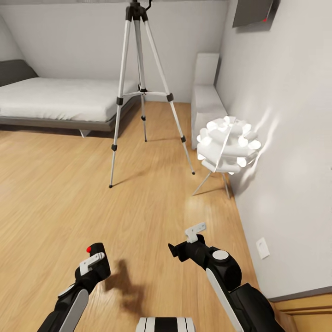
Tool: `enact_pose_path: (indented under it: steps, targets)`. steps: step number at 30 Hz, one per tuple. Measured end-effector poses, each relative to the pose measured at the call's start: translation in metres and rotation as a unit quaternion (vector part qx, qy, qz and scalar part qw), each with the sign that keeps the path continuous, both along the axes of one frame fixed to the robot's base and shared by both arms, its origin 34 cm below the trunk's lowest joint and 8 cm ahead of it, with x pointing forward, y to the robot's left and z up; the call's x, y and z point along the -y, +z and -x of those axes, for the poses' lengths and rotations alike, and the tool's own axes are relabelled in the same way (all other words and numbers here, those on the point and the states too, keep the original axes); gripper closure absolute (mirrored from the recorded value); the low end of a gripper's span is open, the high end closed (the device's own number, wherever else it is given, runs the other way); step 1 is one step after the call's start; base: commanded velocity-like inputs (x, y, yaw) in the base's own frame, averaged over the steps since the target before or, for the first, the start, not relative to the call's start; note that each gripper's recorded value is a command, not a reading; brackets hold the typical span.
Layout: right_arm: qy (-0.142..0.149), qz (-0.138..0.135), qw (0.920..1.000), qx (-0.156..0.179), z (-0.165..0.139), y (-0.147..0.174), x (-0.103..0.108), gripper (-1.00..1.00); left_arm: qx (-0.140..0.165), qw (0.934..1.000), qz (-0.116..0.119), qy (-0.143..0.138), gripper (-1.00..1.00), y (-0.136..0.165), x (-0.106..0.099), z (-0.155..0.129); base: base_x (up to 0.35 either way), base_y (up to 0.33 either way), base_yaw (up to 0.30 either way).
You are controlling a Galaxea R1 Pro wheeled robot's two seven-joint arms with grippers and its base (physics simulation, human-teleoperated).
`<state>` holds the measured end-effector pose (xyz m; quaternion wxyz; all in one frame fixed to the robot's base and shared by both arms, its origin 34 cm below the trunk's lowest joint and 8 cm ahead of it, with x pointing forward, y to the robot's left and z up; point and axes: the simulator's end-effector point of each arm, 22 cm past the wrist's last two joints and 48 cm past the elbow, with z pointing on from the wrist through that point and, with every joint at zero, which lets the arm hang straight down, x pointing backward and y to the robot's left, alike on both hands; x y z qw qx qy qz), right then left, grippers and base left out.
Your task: Attach the digital camera to the camera tripod in the bedroom.
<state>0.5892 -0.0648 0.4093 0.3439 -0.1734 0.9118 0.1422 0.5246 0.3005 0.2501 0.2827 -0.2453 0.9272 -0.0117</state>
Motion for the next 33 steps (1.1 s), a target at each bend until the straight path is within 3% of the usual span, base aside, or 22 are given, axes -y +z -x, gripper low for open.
enact_pose_path:
  steps: [16, 33]
  targets:
    - [0.001, 0.001, 0.9995, 0.030, -0.003, 0.033, 0.000, -1.00, 0.047, 0.9988, 0.003, 0.017, 1.00, 0.030, -0.002, -0.016, 0.000, 0.000, -0.008]
    - [-0.012, 0.002, 0.9977, 0.066, -0.013, 0.072, 0.011, -1.00, 0.059, 0.9981, 0.018, 0.010, 1.00, 0.055, 0.008, -0.012, 0.000, 0.000, 0.000]
